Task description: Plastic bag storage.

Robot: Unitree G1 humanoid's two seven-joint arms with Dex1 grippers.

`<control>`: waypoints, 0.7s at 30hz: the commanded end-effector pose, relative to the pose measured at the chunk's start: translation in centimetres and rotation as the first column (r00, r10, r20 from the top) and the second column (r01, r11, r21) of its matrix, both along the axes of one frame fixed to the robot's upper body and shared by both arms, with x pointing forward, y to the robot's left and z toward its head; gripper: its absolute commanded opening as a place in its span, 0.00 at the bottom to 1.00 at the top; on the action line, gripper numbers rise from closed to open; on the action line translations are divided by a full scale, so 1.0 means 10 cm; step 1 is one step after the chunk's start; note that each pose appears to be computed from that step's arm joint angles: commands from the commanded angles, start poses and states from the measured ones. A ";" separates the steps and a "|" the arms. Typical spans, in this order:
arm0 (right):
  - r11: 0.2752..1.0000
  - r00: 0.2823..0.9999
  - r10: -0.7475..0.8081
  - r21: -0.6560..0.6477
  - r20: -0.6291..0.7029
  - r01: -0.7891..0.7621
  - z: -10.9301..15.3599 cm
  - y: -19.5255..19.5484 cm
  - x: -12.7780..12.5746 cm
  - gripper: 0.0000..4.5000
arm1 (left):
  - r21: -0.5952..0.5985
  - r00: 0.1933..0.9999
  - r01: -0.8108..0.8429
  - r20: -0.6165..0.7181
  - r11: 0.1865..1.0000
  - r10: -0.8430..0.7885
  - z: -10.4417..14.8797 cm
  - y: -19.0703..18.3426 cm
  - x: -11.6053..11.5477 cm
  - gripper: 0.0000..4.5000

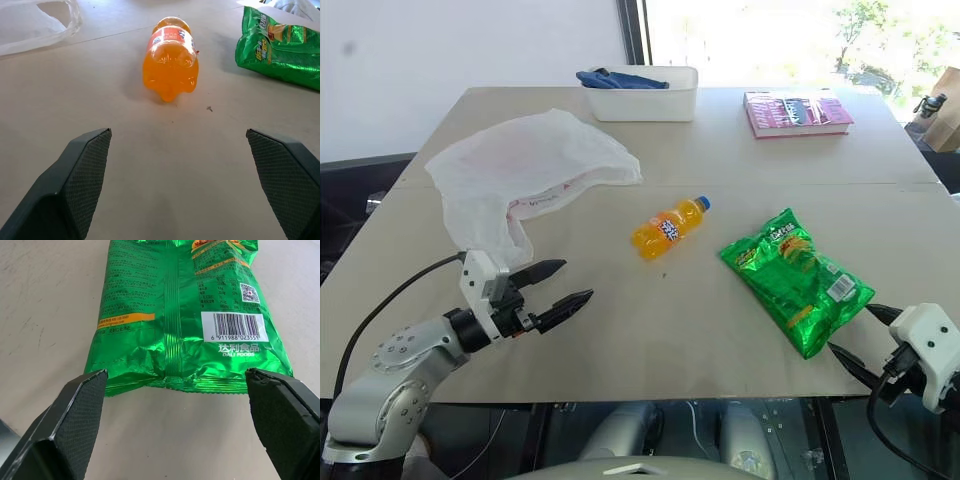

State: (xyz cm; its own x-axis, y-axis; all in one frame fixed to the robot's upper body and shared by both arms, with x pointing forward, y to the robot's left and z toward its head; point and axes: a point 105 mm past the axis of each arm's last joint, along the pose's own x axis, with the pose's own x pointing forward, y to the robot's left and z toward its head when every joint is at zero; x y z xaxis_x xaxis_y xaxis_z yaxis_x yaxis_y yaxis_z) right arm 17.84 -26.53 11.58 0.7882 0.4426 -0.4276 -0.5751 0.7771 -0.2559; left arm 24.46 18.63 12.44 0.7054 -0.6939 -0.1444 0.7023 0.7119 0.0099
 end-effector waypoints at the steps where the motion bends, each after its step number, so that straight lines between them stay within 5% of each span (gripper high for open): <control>1: 0.997 0.994 0.067 0.037 0.087 -0.071 0.30 0.23 0.13 0.99 | -0.029 0.996 -0.034 0.078 0.999 0.037 0.21 -0.03 0.06 0.99; 4: 0.954 0.935 0.263 0.083 0.237 -0.289 0.81 0.76 0.23 0.99 | -0.086 0.958 -0.210 0.182 0.974 0.223 0.49 0.08 0.32 0.99; 8: 0.901 0.873 0.377 0.095 0.308 -0.423 1.07 1.08 0.26 0.99 | 0.014 0.856 -0.471 0.250 0.882 0.453 0.63 0.33 0.59 0.99; 16: 0.866 0.830 0.468 0.030 0.305 -0.499 1.00 1.21 0.32 0.99 | 0.329 0.671 -0.737 0.463 0.590 0.579 0.87 0.72 0.99 0.99; 21: 0.861 0.823 0.473 0.031 0.315 -0.507 0.90 1.20 0.30 0.99 | 0.573 0.733 -0.680 0.502 0.457 0.459 0.62 0.75 1.27 0.99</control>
